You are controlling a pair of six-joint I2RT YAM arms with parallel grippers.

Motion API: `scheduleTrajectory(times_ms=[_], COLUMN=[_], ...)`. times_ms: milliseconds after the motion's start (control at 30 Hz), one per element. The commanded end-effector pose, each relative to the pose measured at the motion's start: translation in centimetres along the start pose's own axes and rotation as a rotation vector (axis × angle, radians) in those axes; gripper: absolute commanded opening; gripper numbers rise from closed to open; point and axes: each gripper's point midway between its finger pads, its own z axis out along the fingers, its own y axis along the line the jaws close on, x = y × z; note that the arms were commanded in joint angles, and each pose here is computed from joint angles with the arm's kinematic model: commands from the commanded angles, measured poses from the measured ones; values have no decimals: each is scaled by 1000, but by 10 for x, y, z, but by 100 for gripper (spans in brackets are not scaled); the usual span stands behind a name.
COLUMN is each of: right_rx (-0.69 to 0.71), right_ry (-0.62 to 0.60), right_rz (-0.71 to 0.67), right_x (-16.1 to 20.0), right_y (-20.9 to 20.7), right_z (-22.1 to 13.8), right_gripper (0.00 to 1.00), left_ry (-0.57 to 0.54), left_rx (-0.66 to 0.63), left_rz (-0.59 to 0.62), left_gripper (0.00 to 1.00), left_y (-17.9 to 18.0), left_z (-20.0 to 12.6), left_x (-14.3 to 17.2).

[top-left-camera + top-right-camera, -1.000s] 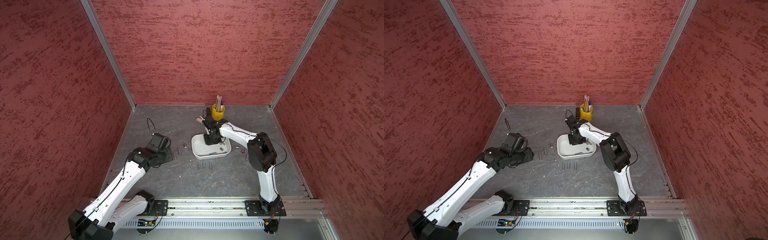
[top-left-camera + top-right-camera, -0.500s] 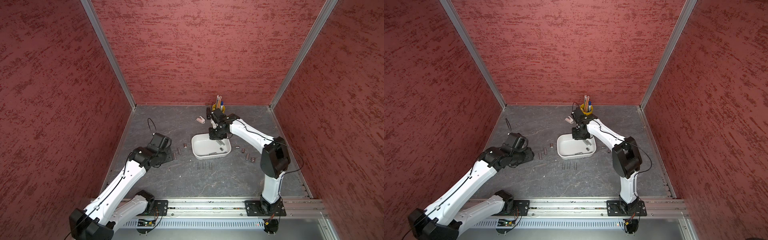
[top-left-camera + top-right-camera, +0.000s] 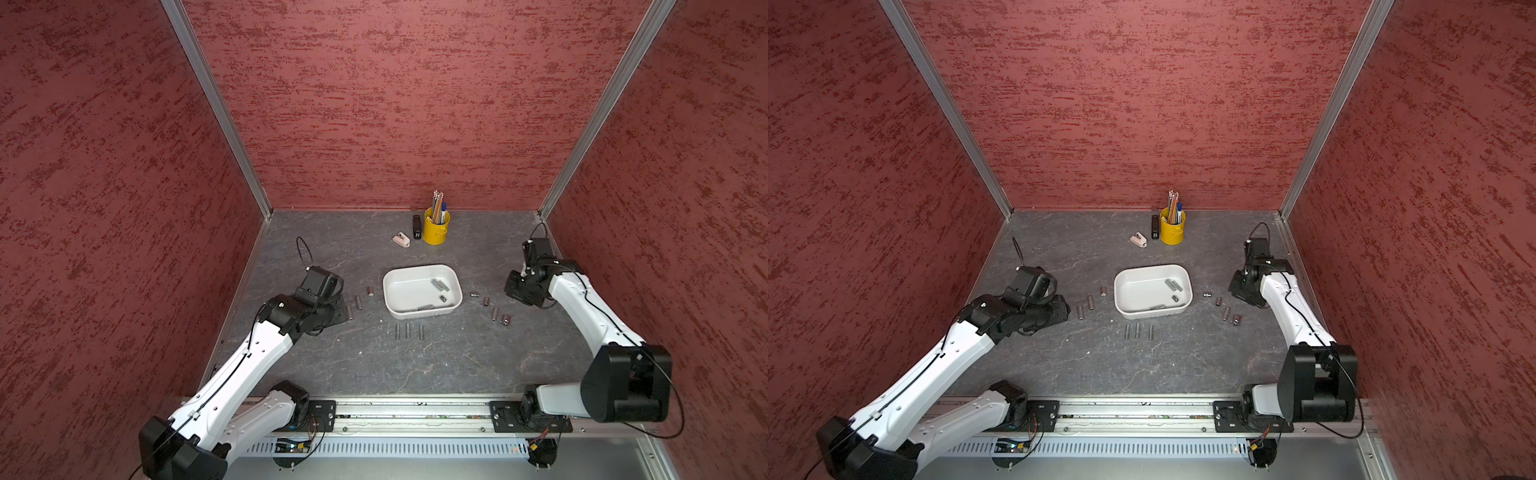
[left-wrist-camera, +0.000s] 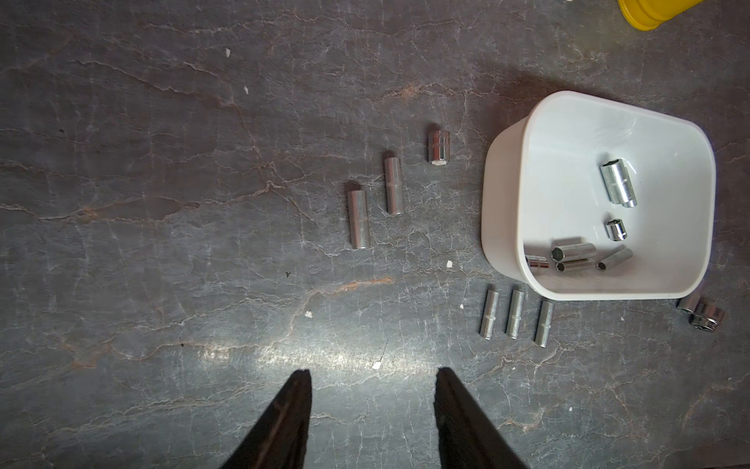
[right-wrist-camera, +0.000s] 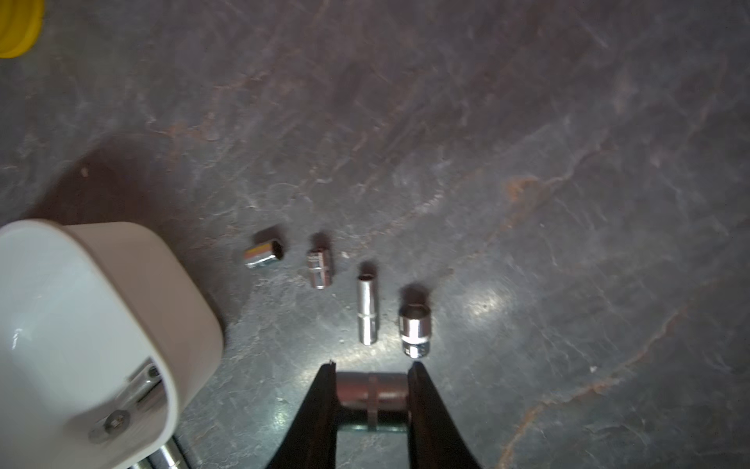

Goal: Take out the socket from the storage box
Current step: Place the socket head at the center of the board.

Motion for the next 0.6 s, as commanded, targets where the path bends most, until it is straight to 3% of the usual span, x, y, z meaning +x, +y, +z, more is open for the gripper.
scheduleTrajectory(times_ms=[0,367,567], right_rx=[9,154,124], right_ry=[-50,-6,49], right_rz=[79,169,166], right_x=[-8,14,21], right_y=[-20,-64,-59], right_z=[7,38,53], right_gripper=[16,24,26], left_ry=[-18,-24,-27], left_rx=[26,62,76], left_rz=[13,22,24], left_gripper=[52,52,52], left_y=[-2,-7,-9], left_z=[-1,-4,-6], left_x=[-2,-2,-2])
